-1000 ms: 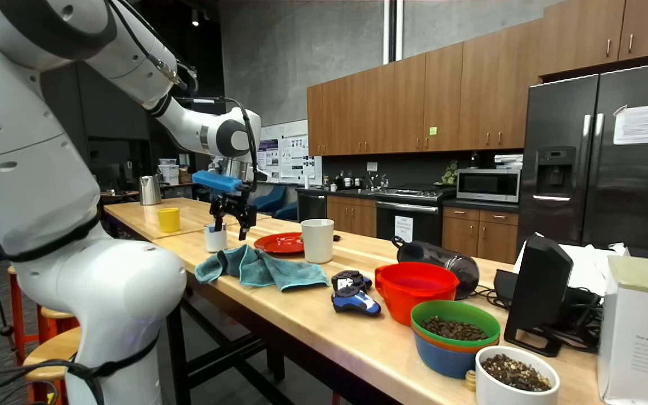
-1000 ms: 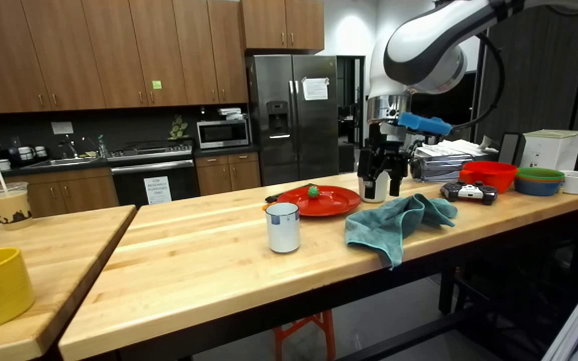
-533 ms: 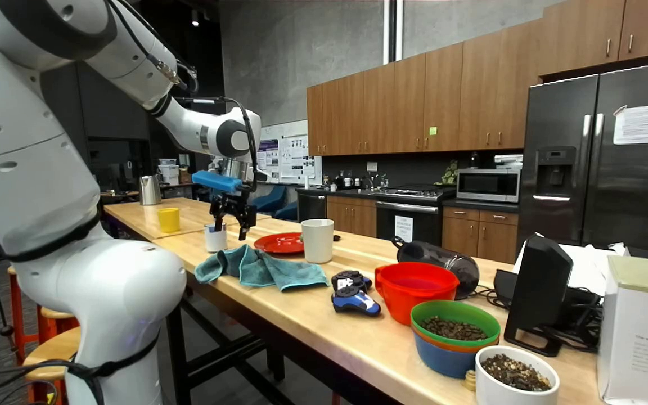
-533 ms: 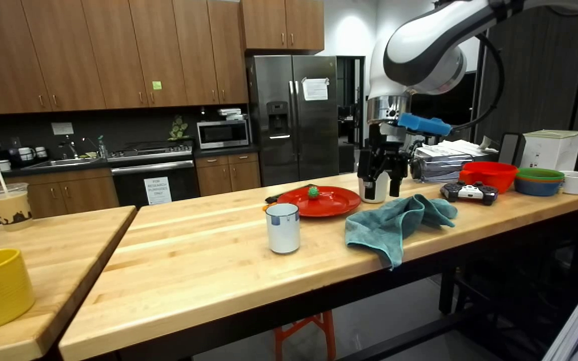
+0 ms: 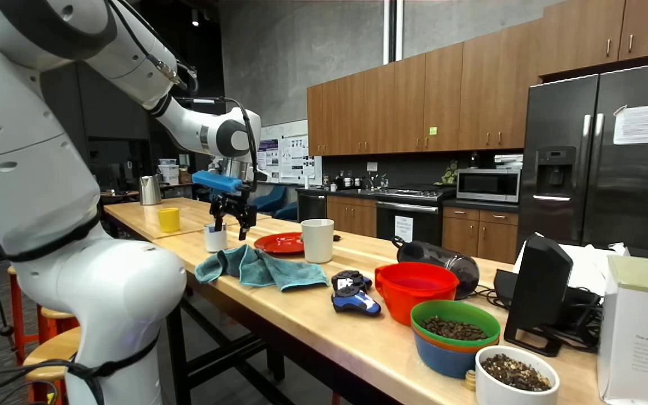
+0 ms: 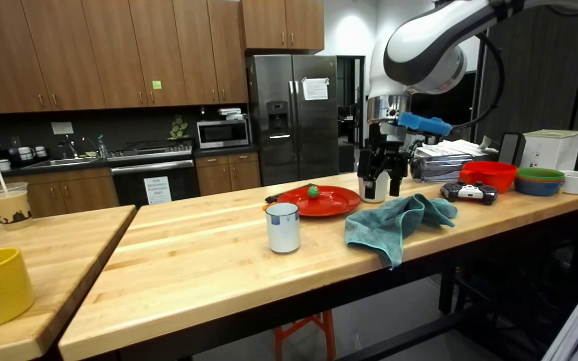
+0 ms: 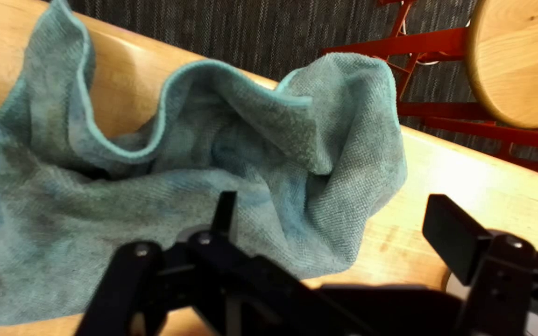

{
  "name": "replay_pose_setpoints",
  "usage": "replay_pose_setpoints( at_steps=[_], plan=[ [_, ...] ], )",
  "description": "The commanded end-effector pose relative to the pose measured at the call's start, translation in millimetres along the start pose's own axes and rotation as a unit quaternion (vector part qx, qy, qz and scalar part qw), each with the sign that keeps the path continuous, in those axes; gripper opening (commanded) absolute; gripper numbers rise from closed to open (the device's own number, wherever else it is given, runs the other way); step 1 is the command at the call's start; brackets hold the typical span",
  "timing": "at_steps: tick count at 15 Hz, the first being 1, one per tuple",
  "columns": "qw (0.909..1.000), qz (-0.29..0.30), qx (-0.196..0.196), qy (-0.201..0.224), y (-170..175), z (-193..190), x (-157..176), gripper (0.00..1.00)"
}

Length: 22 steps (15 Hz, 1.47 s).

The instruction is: Put the blue cloth on the white cup

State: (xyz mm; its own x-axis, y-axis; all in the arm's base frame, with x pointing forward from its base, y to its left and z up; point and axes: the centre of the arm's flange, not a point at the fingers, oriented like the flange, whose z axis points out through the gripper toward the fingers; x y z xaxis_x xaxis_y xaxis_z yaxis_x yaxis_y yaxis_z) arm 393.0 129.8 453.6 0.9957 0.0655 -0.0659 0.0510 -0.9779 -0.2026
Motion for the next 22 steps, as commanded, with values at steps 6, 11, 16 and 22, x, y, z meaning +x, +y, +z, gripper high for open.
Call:
replay_pose_setpoints(
  at_steps=[6, 11, 16, 22],
  plan=[
    [1.0, 0.0, 0.0, 0.0, 0.0, 0.0, 0.0, 1.0],
    [1.0, 0.0, 0.0, 0.0, 0.0, 0.0, 0.0, 1.0],
    [1.0, -0.001, 0.003, -0.001, 0.6, 0.1, -0.2, 1.0],
    [0.9999, -0.005, 0.009, -0.012, 0.3, 9.2, -0.7, 1.0]
  ],
)
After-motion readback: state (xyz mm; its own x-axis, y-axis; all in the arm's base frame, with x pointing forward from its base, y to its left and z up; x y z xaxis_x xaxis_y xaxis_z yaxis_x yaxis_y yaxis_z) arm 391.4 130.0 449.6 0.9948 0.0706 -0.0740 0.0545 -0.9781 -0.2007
